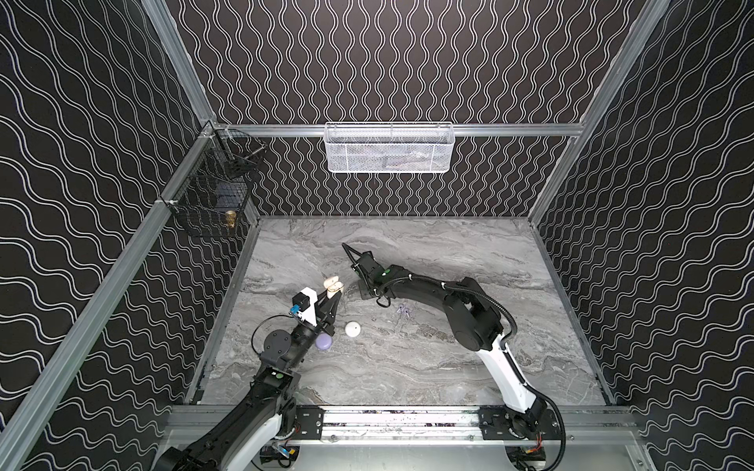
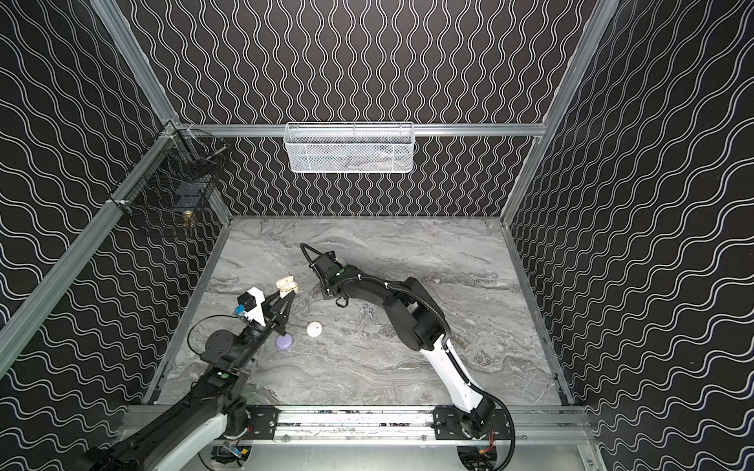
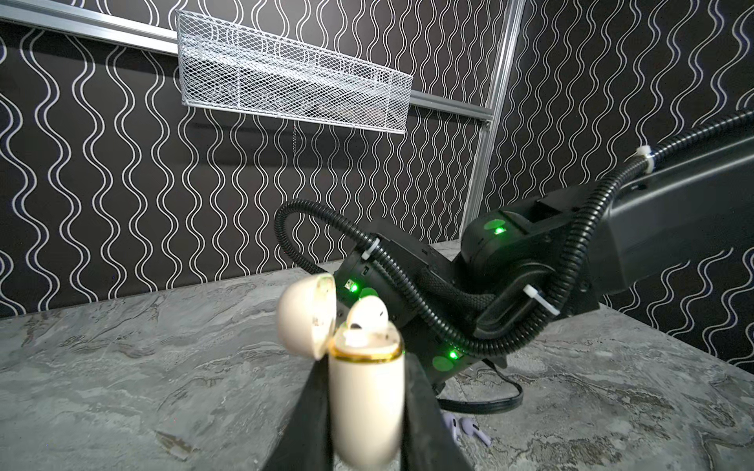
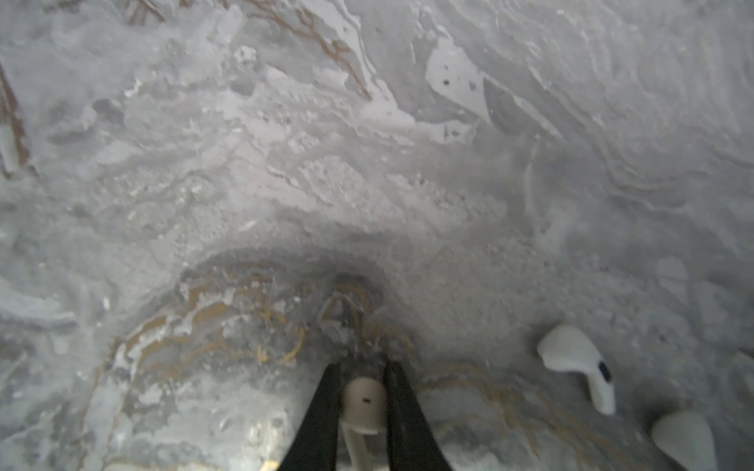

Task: Insert the wireless bluetooth earbuds into the charging case
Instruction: 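Lower the right gripper and close it on a white earbud, then lift the earbud and carry it with the right gripper over the case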

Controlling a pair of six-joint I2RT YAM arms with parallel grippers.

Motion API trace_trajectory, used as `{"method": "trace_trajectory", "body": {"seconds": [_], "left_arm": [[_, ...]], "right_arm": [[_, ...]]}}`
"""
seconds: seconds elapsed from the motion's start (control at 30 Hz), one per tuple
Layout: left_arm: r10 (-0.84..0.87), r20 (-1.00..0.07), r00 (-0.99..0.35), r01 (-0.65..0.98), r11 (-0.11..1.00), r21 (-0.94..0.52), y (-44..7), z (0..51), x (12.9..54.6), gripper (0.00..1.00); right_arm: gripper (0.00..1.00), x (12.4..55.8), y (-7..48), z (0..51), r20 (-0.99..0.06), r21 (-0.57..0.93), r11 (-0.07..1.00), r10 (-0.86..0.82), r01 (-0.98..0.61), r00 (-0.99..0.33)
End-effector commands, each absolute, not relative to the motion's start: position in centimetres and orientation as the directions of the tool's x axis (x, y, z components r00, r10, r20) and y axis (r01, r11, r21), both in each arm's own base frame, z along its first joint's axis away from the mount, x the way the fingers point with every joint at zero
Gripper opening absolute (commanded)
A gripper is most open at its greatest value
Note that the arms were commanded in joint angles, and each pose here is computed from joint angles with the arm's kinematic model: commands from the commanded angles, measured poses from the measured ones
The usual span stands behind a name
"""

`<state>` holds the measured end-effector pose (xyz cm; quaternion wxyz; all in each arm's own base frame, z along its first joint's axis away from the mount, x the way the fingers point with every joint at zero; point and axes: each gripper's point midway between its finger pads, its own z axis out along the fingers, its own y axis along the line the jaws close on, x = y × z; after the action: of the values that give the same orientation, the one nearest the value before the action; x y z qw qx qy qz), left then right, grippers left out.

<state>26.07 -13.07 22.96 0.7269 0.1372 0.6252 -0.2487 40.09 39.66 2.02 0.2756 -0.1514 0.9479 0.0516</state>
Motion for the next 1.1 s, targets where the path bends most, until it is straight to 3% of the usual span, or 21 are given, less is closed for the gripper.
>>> {"method": "trace_trajectory", "body": {"seconds": [0.0,0.37,0.53,0.77,1.07], "left_arm": [[-0.190,-0.973,0.128,0.534,0.840,-0.094,-13.0,23.9,26.0,0.00],[-0.190,-0.969,0.159,0.573,0.817,-0.066,-13.7,24.3,25.4,0.00],[-0.207,-0.959,0.194,0.633,0.773,-0.039,-14.7,24.8,24.6,0.00],[-0.230,-0.942,0.246,0.705,0.709,0.010,-15.9,25.7,23.2,0.00],[-0.245,-0.923,0.296,0.727,0.685,0.051,-16.4,26.9,22.3,0.00]], "right_arm": [[0.18,38.6,38.6,1.7,-0.493,0.020,0.954,-0.250,-0.299,-0.833],[0.14,37.6,36.5,9.4,-0.638,0.158,0.961,-0.077,-0.228,-0.766],[0.11,35.5,35.8,17.0,-0.751,0.251,0.935,0.026,-0.249,-0.660],[0.11,29.4,36.2,28.2,-0.880,0.351,0.864,0.173,-0.360,-0.443],[0.09,23.5,37.1,36.1,-0.881,0.473,0.694,0.369,-0.543,-0.297]]}}
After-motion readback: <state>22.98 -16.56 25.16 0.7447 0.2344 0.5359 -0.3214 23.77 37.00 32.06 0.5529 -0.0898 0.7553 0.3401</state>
